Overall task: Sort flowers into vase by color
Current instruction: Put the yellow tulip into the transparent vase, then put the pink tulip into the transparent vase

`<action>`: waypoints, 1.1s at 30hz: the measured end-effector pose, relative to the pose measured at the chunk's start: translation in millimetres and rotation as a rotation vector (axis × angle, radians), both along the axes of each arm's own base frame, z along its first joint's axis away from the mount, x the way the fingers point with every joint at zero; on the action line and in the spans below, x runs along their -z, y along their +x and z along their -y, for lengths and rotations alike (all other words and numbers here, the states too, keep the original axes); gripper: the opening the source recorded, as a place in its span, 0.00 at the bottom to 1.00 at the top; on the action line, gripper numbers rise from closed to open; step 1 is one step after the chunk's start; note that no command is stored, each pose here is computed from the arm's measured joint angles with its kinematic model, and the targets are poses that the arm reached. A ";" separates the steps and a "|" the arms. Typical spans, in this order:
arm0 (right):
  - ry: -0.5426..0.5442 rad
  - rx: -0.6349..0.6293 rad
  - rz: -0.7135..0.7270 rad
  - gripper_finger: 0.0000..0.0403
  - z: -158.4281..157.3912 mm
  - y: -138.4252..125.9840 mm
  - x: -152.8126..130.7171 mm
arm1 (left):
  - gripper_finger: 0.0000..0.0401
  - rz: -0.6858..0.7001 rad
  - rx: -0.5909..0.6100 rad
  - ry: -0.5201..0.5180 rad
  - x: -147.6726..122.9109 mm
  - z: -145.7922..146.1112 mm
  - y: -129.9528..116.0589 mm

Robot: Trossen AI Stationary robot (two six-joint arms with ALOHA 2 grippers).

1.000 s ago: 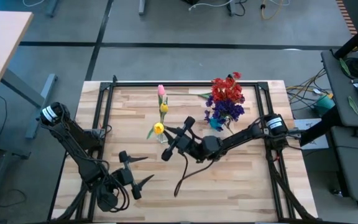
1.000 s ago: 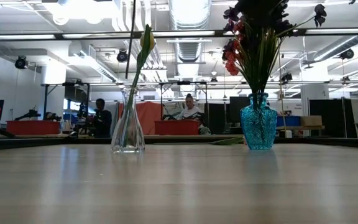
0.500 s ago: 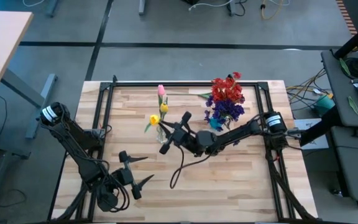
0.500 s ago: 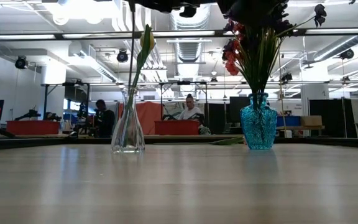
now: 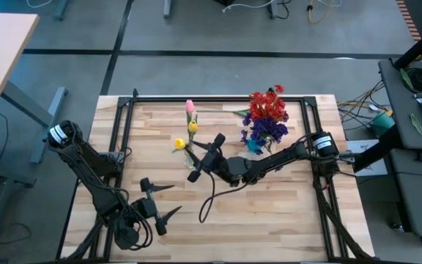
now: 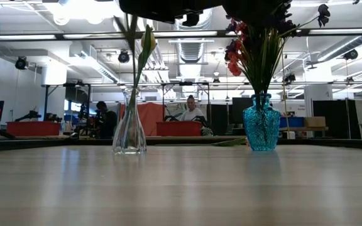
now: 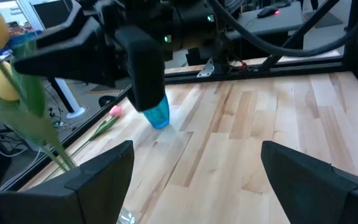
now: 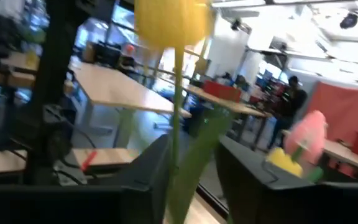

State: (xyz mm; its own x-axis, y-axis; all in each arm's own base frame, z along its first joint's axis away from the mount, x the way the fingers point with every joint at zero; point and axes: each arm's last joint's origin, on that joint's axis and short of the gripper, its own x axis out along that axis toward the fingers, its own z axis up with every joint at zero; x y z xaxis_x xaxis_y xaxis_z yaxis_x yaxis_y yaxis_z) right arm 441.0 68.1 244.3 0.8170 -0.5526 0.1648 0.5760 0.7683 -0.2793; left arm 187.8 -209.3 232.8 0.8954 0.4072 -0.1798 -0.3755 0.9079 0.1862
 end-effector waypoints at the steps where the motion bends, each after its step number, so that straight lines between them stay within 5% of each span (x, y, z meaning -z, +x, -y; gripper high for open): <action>1: 0.002 0.017 -0.015 0.35 -1.8 -1.0 -0.2 | 0.83 0.003 0.000 -0.004 -1.1 0.4 0.3; 9: 0.019 0.095 -0.147 0.61 -25.7 -17.5 -12.2 | 0.83 0.045 -0.055 0.053 -17.2 3.4 3.2; 15: 0.035 0.021 -0.236 0.72 -57.0 -43.2 -31.4 | 0.83 0.061 -0.050 0.060 -44.4 11.0 8.3; 27: 0.147 -0.140 -0.427 0.78 -85.2 -109.2 -62.6 | 0.83 0.038 -0.015 0.174 -117.7 17.8 18.6; 33: 0.384 -0.371 -0.615 0.76 -93.5 -161.3 -76.0 | 0.83 -0.045 0.095 0.244 -167.4 1.2 31.3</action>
State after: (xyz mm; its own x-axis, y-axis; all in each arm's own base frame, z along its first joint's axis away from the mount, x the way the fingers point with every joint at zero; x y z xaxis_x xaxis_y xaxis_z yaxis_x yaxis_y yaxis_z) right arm 279.7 161.6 320.2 0.8404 -0.1543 -0.5195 0.0941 0.9856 -0.1406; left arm 219.1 -210.5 400.2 0.9251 0.3577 -0.1275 -0.2767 0.8649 0.4188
